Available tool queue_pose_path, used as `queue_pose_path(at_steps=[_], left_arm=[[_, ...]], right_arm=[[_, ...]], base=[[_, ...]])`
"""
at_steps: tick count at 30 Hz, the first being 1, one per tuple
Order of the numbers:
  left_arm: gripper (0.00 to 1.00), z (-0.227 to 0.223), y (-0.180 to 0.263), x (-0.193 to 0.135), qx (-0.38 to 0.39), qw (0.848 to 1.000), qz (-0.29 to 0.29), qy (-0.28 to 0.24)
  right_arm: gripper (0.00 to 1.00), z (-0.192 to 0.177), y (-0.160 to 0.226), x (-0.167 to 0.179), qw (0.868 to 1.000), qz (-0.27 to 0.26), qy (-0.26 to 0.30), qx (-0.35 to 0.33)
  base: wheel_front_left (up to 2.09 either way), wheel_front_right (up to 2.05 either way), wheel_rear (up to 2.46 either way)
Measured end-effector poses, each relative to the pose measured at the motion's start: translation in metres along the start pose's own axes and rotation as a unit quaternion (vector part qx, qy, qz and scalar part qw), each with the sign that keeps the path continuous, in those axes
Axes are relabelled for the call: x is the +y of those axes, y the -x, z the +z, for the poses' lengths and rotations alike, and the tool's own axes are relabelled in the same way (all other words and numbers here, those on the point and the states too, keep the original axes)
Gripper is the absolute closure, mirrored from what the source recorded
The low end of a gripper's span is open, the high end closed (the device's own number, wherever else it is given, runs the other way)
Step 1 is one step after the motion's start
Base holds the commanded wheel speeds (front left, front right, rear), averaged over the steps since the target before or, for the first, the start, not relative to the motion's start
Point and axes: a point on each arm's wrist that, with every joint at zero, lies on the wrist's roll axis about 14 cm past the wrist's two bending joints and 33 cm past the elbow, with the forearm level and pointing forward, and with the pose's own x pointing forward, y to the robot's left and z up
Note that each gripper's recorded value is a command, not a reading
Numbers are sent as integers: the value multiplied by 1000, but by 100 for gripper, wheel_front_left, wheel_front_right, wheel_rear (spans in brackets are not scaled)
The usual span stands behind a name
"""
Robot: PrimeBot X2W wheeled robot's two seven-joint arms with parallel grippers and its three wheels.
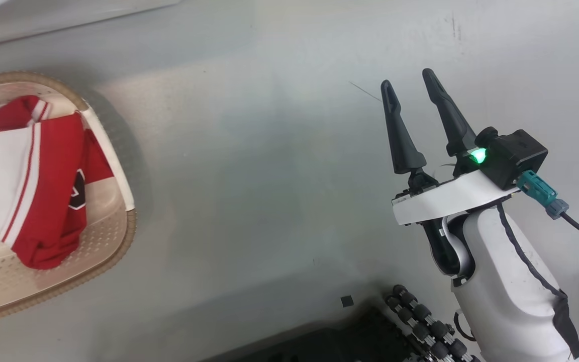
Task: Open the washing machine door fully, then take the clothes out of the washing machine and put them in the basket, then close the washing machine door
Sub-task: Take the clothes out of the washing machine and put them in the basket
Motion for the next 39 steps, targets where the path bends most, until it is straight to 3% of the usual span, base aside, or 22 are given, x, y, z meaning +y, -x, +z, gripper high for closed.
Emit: queue_pose_path(at_steps=[10, 29, 39], left_arm=[[100, -8, 39, -17, -24, 999, -18, 28], [100, 0, 135, -2, -70, 996, 12, 58], [100, -21, 190, -9, -94, 990, 23, 99]], right_arm=[[0, 27, 1, 7, 999, 10, 18, -33], [0, 69, 25, 31, 996, 38, 30, -79], [0, 89, 43, 45, 993, 54, 32, -105]], base=[[0, 0, 0], [0, 0, 0], [0, 0, 0]])
